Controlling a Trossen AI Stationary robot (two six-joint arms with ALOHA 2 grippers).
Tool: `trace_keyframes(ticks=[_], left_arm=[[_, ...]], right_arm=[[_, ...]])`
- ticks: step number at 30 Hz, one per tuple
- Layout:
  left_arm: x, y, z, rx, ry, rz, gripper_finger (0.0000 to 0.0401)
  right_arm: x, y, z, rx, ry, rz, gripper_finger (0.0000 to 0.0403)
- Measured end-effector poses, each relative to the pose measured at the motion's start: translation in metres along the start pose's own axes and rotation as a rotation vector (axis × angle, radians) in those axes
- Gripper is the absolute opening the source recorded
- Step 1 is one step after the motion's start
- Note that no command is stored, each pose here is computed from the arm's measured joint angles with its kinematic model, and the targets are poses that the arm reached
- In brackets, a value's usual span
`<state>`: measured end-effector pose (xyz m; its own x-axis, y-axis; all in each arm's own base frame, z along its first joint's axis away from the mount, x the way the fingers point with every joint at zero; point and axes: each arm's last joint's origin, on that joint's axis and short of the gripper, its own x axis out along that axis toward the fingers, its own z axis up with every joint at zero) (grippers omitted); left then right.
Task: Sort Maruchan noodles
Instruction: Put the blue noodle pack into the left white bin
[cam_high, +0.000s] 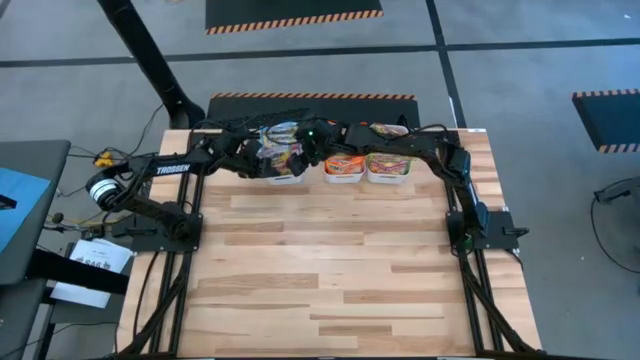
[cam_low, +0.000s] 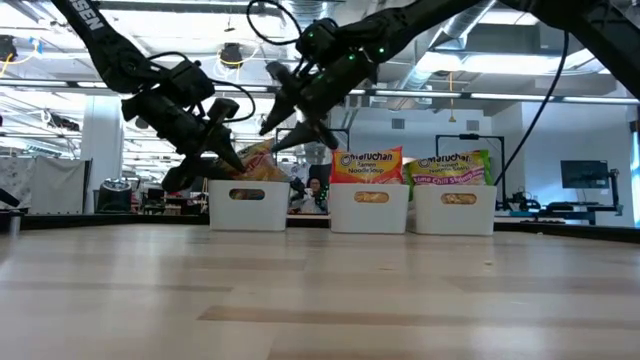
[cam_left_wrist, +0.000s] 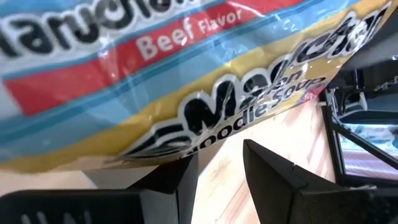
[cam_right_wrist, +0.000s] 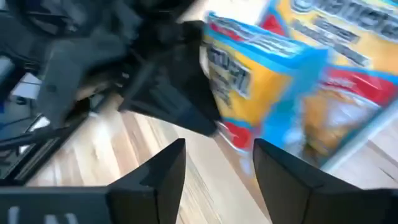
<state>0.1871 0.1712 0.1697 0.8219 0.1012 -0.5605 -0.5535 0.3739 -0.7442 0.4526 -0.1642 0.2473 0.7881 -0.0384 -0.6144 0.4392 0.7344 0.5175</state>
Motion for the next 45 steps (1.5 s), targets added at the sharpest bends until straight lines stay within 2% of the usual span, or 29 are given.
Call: trace_keyframes(ticks=[5,10,14,19,28,37,45], left_arm=[[0.000,-0.002,0.001,0.010,0.003,-0.027,0.0121],[0.000,-0.008,0.006,0.037,-0.009,-0.076,0.0121],[-0.002,-0.016,0.014,0.073,-0.021,-0.101,0.0121],[-0.004,-0.024,0.021,0.093,-0.024,-0.131,0.0121],[-0.008,-0.038,0.032,0.107,-0.021,-0.174,0.0121],[-0.016,-0.059,0.049,0.155,-0.051,-0.238,0.0121],[-0.017,-0.061,0.050,0.165,-0.031,-0.218,0.0121]], right_arm=[[-0.009,0.002,0.001,0.037,0.040,0.047,0.0207],[-0.003,0.005,-0.004,0.055,0.075,0.075,0.0194],[0.004,0.002,-0.010,0.060,0.100,0.052,0.0187],[0.002,-0.001,-0.007,0.059,0.047,-0.036,0.0179],[0.000,-0.012,-0.004,0.075,0.034,-0.080,0.0164],[0.000,-0.012,-0.005,0.053,0.040,-0.083,0.0159],[0.001,-0.011,-0.006,0.047,0.044,-0.080,0.0159]])
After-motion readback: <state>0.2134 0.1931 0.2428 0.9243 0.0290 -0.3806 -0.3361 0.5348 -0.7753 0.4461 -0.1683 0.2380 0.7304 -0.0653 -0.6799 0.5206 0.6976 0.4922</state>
